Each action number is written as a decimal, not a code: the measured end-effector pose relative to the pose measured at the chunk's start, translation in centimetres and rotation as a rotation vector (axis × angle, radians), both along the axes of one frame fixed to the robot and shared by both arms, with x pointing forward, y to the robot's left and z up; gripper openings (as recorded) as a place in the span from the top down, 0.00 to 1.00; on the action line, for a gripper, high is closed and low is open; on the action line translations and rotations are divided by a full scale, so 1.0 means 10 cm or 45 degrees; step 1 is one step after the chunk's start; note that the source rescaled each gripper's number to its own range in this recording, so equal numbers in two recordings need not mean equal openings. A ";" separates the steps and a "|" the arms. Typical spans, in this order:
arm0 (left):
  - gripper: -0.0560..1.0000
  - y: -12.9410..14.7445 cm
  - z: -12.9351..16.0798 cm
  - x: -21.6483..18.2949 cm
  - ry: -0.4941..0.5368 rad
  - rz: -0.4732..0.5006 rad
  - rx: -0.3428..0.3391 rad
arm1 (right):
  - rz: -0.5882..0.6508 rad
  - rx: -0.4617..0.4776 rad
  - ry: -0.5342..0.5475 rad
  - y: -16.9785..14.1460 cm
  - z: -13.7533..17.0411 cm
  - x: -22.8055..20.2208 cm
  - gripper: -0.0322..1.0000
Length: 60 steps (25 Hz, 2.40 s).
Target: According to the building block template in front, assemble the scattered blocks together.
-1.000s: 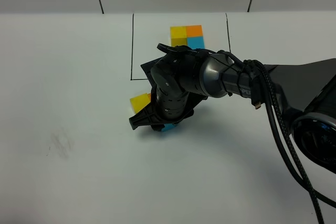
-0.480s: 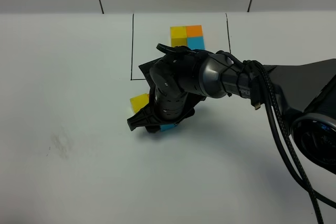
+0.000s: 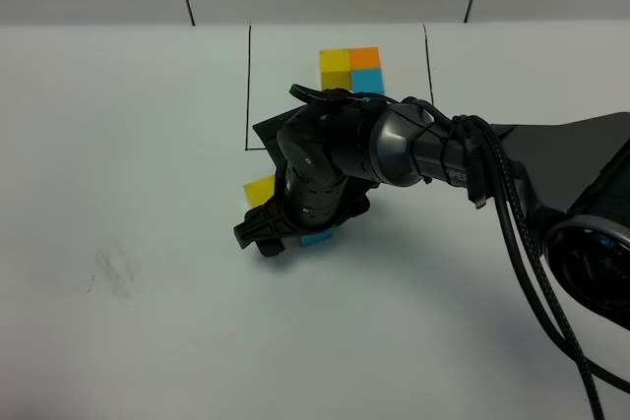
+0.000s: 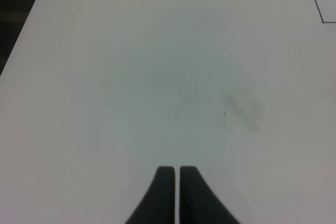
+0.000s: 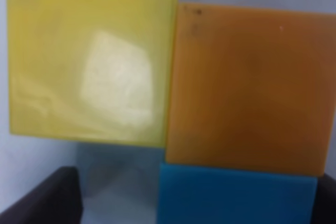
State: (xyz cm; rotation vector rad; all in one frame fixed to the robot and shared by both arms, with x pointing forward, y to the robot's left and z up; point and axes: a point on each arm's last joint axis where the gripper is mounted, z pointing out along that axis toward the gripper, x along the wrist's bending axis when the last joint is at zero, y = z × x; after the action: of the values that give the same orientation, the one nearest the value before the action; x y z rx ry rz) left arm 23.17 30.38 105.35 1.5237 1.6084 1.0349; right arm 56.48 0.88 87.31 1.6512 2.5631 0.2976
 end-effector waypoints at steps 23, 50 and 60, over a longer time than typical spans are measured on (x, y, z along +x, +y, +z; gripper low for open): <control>0.95 0.00 0.00 0.00 -0.001 0.000 0.000 | -0.018 -0.198 -0.079 -0.35 0.71 -0.05 0.39; 0.95 0.00 0.00 0.00 -0.001 0.000 0.000 | -0.308 -0.241 -0.184 -1.93 1.26 -0.83 0.97; 0.95 0.00 0.00 0.00 -0.001 0.000 0.000 | -0.358 -0.101 -0.409 -2.62 1.35 -1.93 0.97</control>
State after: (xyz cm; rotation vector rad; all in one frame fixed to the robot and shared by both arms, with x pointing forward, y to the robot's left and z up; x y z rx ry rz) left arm 23.17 30.38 105.35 1.5232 1.6079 1.0354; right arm 37.23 -25.36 100.81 1.7429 2.0592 0.3962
